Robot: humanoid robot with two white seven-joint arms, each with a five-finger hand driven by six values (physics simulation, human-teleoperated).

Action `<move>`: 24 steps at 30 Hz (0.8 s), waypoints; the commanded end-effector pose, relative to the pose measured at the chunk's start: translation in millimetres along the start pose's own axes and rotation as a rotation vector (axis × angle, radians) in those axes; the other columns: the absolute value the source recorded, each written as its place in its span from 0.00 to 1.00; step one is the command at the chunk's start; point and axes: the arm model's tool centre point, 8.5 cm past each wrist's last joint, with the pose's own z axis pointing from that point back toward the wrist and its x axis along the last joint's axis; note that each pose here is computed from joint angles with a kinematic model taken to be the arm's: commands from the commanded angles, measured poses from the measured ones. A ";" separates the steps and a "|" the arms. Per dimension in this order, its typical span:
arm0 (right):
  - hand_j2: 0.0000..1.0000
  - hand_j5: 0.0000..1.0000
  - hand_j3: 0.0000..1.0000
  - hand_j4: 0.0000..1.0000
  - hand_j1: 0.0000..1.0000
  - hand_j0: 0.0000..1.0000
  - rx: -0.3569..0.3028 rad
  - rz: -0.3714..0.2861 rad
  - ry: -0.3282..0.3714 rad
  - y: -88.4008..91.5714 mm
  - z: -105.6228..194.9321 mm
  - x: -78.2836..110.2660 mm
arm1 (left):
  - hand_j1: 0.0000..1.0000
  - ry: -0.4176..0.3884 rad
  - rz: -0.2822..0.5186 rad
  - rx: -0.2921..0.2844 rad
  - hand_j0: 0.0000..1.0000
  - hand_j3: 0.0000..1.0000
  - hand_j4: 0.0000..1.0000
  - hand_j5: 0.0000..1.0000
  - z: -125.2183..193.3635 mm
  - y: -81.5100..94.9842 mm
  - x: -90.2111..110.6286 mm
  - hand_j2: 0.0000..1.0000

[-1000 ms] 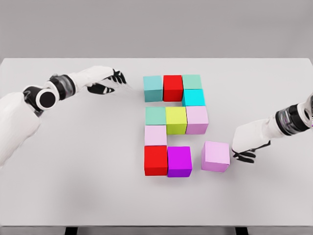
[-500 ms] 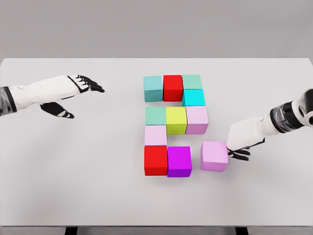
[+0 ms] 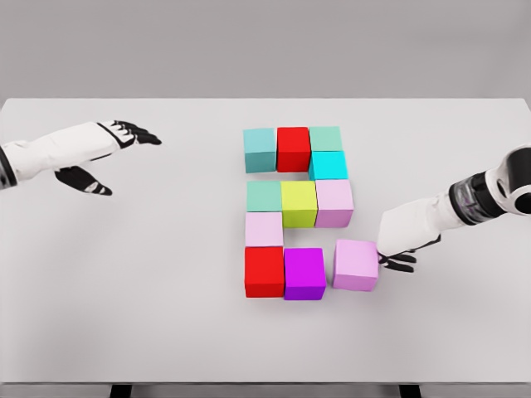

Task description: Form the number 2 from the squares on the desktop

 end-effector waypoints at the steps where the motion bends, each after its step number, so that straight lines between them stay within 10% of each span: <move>1: 0.11 0.11 0.11 0.11 0.11 0.11 -0.003 0.001 -0.004 -1.9 -1.1 0.6 | 1.00 0.019 0.015 0.014 1.00 1.00 1.00 1.00 2.3 0.3 -6.0 1.00; 20: 0.16 0.16 0.16 0.16 0.16 0.16 -0.002 0.002 0.010 0.4 3.1 -0.7 | 1.00 0.021 0.024 0.019 1.00 1.00 1.00 1.00 -0.9 -1.4 -7.7 1.00; 21: 0.21 0.21 0.21 0.21 0.21 0.21 0.010 -0.014 0.043 6.1 7.6 -10.7 | 1.00 0.020 0.025 0.019 1.00 1.00 1.00 1.00 -1.5 -1.5 -7.4 1.00; 24: 0.81 0.81 0.81 0.81 0.81 0.81 0.019 -0.038 0.070 12.7 11.0 -19.9 | 1.00 0.020 0.023 0.019 1.00 1.00 1.00 1.00 -1.1 -1.2 -7.3 1.00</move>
